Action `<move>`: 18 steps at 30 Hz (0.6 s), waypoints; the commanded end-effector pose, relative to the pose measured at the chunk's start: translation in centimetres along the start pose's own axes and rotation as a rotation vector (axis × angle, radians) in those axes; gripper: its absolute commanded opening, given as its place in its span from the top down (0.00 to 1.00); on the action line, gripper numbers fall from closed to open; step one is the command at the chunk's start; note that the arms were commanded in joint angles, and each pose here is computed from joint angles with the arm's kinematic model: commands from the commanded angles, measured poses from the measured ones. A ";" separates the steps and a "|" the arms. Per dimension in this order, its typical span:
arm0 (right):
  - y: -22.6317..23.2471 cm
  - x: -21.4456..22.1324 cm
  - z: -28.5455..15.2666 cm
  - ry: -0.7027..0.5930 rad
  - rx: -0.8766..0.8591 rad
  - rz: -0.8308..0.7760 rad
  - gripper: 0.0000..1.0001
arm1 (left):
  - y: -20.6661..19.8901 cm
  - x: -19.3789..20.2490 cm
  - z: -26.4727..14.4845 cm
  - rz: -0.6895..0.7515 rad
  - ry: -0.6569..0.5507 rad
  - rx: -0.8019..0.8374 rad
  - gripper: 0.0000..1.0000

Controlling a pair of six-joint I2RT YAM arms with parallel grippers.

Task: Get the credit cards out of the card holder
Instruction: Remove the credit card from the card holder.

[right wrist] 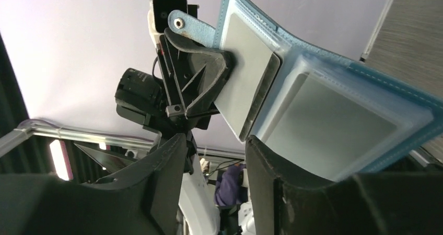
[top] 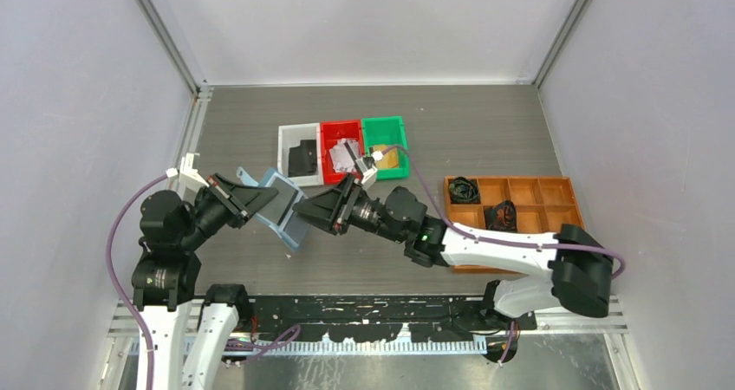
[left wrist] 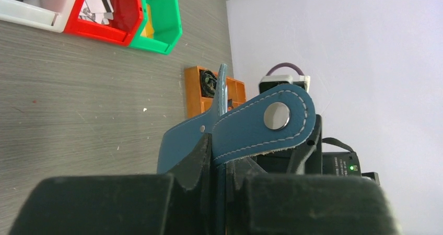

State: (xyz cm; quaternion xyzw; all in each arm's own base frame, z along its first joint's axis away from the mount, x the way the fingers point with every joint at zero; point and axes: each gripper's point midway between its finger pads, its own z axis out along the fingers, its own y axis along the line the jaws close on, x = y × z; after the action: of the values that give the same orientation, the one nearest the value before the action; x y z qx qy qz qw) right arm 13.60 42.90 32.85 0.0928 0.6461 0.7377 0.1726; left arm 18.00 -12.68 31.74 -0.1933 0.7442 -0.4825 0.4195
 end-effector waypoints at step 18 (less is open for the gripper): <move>6.6 -2.3 -1.4 0.172 -0.048 -0.518 0.18 | -6.3 1.6 -2.0 0.030 0.131 0.263 1.00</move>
State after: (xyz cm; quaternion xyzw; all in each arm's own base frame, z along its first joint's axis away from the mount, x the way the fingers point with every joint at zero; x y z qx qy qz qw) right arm 17.03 39.00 38.56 -0.0761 0.6675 0.6568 0.3424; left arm 15.94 -14.77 33.77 -0.1464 0.7308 -0.5480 0.3796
